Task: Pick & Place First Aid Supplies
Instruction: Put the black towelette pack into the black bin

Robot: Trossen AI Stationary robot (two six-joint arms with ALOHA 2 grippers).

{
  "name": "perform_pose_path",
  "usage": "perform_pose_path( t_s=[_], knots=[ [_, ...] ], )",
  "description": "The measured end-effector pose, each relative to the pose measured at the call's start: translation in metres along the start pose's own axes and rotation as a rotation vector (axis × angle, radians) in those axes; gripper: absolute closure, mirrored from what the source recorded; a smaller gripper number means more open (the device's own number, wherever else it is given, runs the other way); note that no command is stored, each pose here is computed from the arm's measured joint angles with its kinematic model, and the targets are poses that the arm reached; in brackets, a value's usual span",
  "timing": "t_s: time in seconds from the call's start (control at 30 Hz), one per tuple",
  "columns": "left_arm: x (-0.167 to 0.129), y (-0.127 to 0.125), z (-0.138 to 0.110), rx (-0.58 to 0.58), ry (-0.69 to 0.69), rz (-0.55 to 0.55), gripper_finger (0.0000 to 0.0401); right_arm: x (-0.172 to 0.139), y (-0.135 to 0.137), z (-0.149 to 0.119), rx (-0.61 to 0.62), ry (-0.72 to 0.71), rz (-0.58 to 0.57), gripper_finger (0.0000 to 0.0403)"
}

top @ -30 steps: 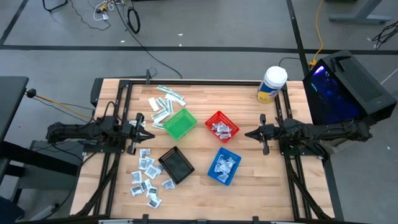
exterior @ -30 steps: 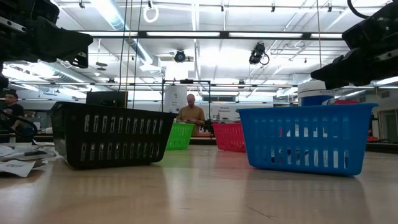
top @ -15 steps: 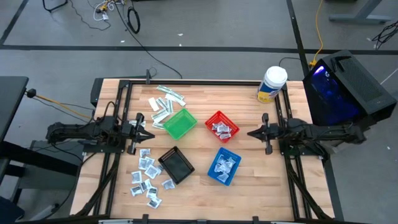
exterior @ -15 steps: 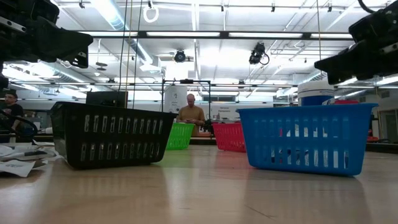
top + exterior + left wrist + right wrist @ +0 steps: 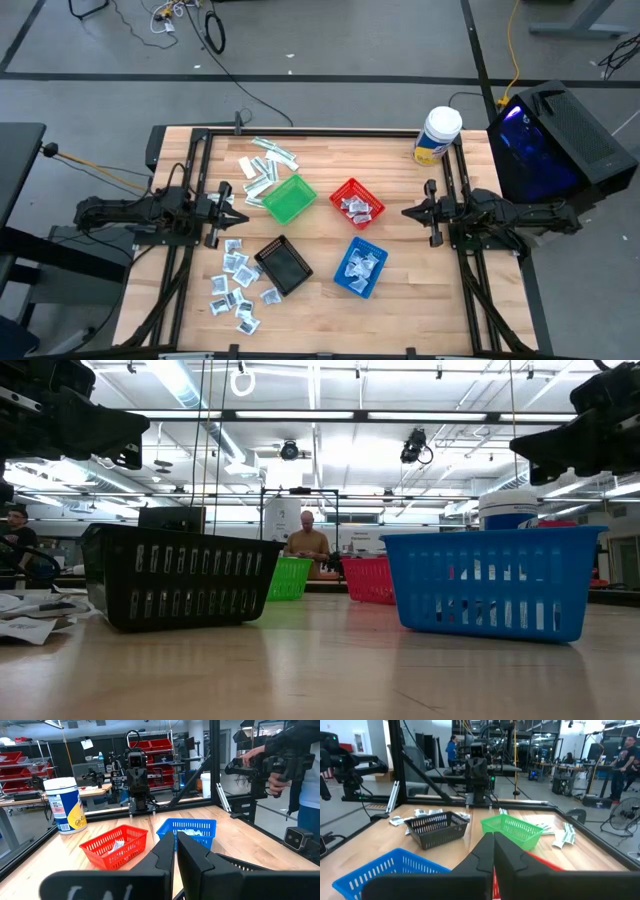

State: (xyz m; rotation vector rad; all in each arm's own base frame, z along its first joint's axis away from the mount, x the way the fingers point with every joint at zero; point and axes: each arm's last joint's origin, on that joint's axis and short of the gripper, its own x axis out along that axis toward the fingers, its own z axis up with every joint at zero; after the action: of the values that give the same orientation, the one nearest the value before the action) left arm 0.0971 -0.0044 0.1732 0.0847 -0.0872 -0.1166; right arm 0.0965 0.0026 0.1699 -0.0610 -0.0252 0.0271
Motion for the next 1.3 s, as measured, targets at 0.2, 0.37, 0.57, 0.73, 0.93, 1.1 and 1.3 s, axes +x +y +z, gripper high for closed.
perform_pose_path(
  t_s=[0.2,0.37,0.57,0.73,0.93,1.1,1.3],
  knots=[
    [0.0,0.0,0.0001,0.0,-0.001,0.0,0.0376,0.0,0.0,-0.0002,0.041,0.002,0.0,0.0394],
    [0.0,0.0,0.0,0.0,0.0,0.0,0.0376,0.0003,0.0,-0.0005,0.051,0.006,-0.002,0.0394],
    [0.0,0.0,0.0,0.0,0.0,0.0,0.0376,0.0004,0.0,-0.0007,0.053,0.008,-0.003,0.039],
    [0.0,0.0,0.0,0.0,0.0,0.0,0.0376,0.0004,-0.0001,-0.0007,0.053,0.008,-0.004,0.039],
    [0.0,0.0,0.0001,0.0,0.0,0.0,0.0376,0.0004,-0.0001,-0.0007,0.053,0.008,-0.004,0.039],
    [0.0,0.0,0.0,0.0,0.0,0.0,0.0376,0.0004,-0.0001,-0.0007,0.053,0.008,-0.004,0.039],
    [0.0,0.0,0.0,0.0,0.0,0.0,0.0376,0.0004,-0.0001,-0.0007,0.053,0.008,-0.004,0.039]
  ],
)
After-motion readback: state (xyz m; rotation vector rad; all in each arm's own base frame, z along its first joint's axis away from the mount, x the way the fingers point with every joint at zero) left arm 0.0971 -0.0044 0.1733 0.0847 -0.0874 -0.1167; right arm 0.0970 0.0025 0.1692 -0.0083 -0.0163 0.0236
